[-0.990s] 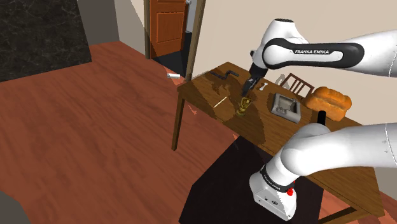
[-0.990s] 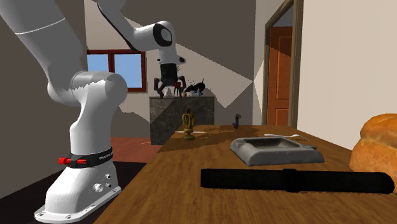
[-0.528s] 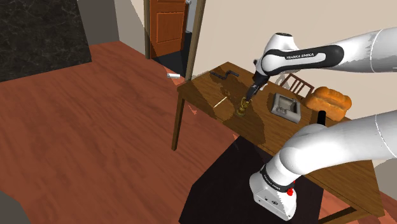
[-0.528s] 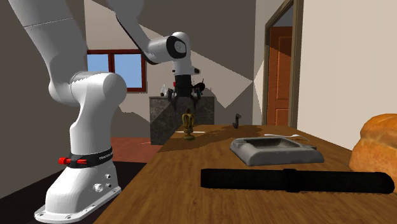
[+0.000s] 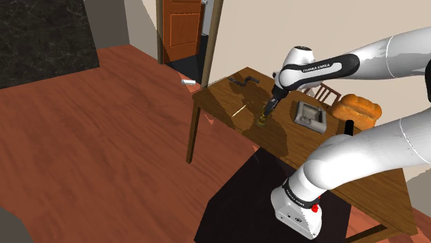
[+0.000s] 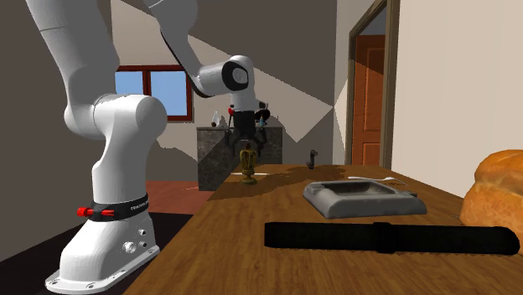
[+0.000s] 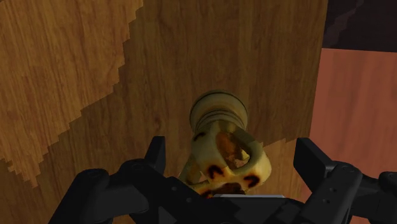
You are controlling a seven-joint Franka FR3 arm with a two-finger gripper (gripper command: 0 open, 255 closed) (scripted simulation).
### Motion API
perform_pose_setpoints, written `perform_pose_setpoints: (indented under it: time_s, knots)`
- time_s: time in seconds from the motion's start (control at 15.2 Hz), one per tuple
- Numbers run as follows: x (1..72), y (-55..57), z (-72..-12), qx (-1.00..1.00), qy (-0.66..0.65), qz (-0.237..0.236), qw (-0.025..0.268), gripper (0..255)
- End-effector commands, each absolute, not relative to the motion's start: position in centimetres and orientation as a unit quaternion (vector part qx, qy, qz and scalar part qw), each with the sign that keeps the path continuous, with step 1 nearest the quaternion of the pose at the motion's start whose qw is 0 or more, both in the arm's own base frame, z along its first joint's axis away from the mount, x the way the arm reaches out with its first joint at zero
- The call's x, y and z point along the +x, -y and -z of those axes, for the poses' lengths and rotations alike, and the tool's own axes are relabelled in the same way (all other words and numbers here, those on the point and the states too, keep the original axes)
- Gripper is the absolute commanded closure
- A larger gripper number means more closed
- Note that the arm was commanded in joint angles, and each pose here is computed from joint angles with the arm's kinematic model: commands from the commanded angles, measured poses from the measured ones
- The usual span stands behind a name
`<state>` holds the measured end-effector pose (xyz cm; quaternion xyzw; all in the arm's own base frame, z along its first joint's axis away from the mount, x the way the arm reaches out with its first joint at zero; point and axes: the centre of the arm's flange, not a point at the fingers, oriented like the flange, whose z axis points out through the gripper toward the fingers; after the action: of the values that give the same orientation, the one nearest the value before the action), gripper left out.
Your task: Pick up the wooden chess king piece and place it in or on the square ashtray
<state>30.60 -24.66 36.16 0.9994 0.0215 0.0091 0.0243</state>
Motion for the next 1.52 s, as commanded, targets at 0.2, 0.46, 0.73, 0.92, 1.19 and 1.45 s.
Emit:
perform_pose_setpoints:
  time_s: [0.2,0.46,0.73,0.92,1.19,1.45]
  knots:
    - [30.7,24.7,-35.7,0.999,-0.021,-0.009,0.024,0]
    - [30.7,24.7,-35.7,0.999,-0.021,-0.009,0.024,255]
    - [30.7,24.7,-35.7,0.999,-0.021,-0.009,0.024,255]
    - [30.7,24.7,-35.8,0.999,-0.021,-0.009,0.024,255]
    - [30.7,24.7,-36.8,0.999,-0.021,-0.009,0.024,255]
    - [30.7,24.7,-38.9,0.999,-0.021,-0.009,0.024,255]
